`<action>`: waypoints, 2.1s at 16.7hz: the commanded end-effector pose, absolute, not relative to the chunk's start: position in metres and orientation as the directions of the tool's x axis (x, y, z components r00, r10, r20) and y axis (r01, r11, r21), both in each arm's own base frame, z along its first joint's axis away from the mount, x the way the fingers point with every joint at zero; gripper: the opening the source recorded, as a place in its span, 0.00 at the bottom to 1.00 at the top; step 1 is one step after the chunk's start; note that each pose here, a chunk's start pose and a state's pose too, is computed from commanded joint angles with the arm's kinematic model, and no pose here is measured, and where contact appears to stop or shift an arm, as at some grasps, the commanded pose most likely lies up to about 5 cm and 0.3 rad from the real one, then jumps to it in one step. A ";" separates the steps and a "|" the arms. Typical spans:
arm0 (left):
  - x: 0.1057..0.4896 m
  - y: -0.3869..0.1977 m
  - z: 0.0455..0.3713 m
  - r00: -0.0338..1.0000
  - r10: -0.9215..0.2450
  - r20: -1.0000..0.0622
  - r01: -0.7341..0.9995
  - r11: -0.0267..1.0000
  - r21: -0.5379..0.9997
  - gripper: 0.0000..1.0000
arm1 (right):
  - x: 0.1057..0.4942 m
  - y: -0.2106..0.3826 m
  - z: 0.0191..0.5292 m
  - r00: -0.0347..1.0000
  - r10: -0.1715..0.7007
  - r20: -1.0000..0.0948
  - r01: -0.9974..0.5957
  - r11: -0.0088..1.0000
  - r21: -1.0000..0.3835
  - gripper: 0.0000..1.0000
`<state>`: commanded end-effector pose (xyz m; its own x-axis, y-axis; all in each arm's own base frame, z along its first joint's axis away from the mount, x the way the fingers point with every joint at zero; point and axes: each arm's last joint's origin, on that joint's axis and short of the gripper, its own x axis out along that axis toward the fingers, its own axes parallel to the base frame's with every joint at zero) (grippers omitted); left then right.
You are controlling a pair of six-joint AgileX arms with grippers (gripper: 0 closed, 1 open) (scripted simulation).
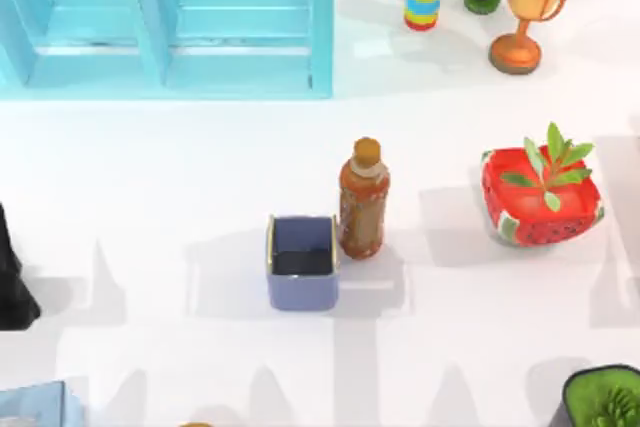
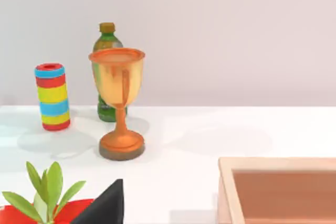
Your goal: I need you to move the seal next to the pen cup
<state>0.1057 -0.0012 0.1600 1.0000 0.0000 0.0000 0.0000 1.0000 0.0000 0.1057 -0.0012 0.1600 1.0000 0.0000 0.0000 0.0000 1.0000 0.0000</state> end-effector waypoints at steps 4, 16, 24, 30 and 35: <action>0.106 -0.001 0.164 1.000 0.004 -0.029 -0.003 1.000 0.003 1.00 | 0.106 -0.001 0.160 1.000 0.000 0.000 0.000 1.000 0.000 1.00; 0.173 0.013 0.252 0.699 0.049 -0.713 -0.013 0.998 0.056 1.00 | 0.106 -0.001 0.160 1.000 0.000 0.000 0.000 1.000 0.000 1.00; 0.268 0.035 0.263 0.218 0.026 -0.976 0.014 0.999 0.030 1.00 | 0.106 -0.001 0.160 1.000 0.000 0.000 0.000 1.000 0.000 1.00; 0.305 0.046 0.250 0.009 0.001 -1.000 0.020 1.000 0.001 1.00 | 0.106 -0.001 0.160 1.000 0.000 0.000 0.000 1.000 0.000 1.00; 0.307 0.046 0.249 -0.001 0.000 -1.000 0.020 1.000 0.000 1.00 | 0.106 -0.001 0.160 1.000 0.000 0.000 0.000 1.000 0.000 1.00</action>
<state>0.3072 0.0465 0.2491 -0.0005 -0.0003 -1.0000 0.0200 0.9998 -0.0003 0.1057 -0.0012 0.1600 1.0000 0.0000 0.0000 0.0000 1.0000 0.0000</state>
